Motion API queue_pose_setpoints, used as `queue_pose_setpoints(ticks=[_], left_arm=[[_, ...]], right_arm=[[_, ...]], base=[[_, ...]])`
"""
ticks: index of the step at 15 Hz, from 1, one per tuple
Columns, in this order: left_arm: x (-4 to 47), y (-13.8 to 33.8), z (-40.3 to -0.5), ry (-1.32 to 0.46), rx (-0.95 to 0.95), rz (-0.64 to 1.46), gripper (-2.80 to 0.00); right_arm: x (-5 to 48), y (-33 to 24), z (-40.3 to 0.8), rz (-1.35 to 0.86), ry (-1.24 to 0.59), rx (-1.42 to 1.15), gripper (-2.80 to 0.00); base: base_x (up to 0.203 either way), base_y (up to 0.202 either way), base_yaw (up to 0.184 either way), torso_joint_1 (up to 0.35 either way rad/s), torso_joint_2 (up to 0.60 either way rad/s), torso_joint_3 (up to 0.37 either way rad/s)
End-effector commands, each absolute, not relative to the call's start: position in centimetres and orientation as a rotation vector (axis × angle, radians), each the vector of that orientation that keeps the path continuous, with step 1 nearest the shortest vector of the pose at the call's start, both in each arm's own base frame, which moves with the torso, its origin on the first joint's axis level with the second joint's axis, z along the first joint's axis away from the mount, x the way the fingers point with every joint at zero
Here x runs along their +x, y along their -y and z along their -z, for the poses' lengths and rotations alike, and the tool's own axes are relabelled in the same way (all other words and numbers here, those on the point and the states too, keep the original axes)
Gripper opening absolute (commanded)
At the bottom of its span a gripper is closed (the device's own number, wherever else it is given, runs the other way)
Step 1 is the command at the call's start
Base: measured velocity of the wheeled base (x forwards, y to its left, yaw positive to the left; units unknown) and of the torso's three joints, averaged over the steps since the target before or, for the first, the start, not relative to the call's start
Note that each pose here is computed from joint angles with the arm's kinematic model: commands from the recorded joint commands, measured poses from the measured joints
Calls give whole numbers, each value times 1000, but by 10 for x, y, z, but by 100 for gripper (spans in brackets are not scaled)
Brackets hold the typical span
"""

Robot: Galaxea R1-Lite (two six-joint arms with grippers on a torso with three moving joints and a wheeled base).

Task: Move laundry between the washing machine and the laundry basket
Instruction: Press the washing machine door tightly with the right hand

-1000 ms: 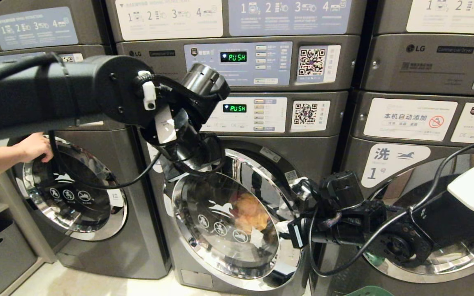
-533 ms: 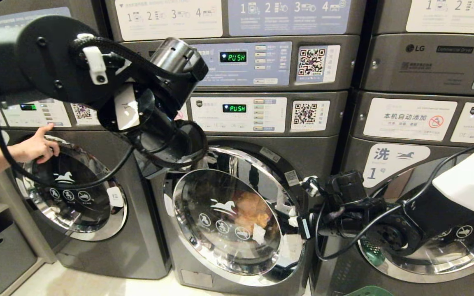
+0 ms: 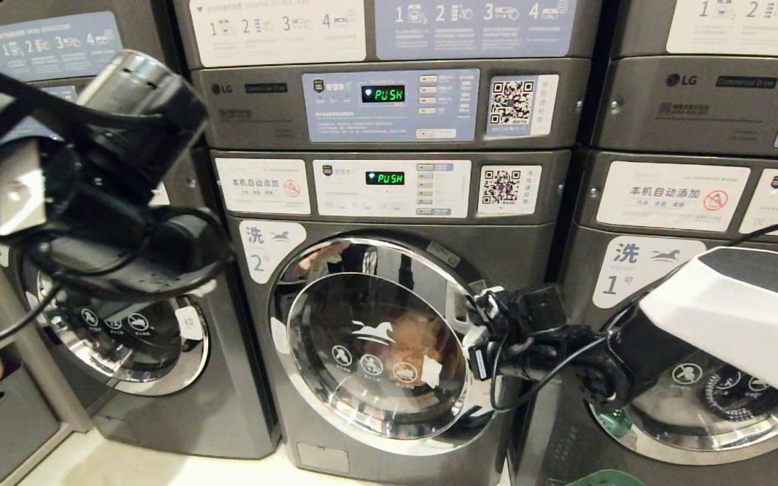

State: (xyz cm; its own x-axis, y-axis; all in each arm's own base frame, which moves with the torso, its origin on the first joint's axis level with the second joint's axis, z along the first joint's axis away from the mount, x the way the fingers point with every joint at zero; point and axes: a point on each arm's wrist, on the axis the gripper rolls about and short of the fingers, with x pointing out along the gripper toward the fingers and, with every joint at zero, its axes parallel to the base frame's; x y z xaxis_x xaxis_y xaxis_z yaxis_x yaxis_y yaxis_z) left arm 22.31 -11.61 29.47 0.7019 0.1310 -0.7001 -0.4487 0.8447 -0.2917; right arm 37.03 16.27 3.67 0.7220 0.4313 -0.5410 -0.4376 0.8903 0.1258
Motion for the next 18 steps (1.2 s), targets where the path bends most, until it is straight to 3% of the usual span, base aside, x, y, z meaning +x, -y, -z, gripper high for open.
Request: queue_pose_setpoints(ticks=[1,6,8,14,18], left_arm=[[193,62,-312,-622,-560,-465,-280],[101,-1,-281,-542,-608,-738,-280],[63,-4,-258,-549,-509,-693,-280],[38,13,-156,-543,82,97,-280],[18,10,-98,-526,128,500,-280]], right_arm=[[385,-167,-15,-437,-596,-25,-280],[392,-169,-15,-369,-569,-40,-280],[394,-165,-18,-346,-560,-40,-280],[401,-148,-12,-302,-571,-25,-280],[405,-146,0,-283,-574,-32,-280]], base=[[0,0,0,0,0,0],[0,0,0,0,0,0],[0,0,0,0,0,0],[0,0,0,0,0,0],[0,0,0,0,0,0]])
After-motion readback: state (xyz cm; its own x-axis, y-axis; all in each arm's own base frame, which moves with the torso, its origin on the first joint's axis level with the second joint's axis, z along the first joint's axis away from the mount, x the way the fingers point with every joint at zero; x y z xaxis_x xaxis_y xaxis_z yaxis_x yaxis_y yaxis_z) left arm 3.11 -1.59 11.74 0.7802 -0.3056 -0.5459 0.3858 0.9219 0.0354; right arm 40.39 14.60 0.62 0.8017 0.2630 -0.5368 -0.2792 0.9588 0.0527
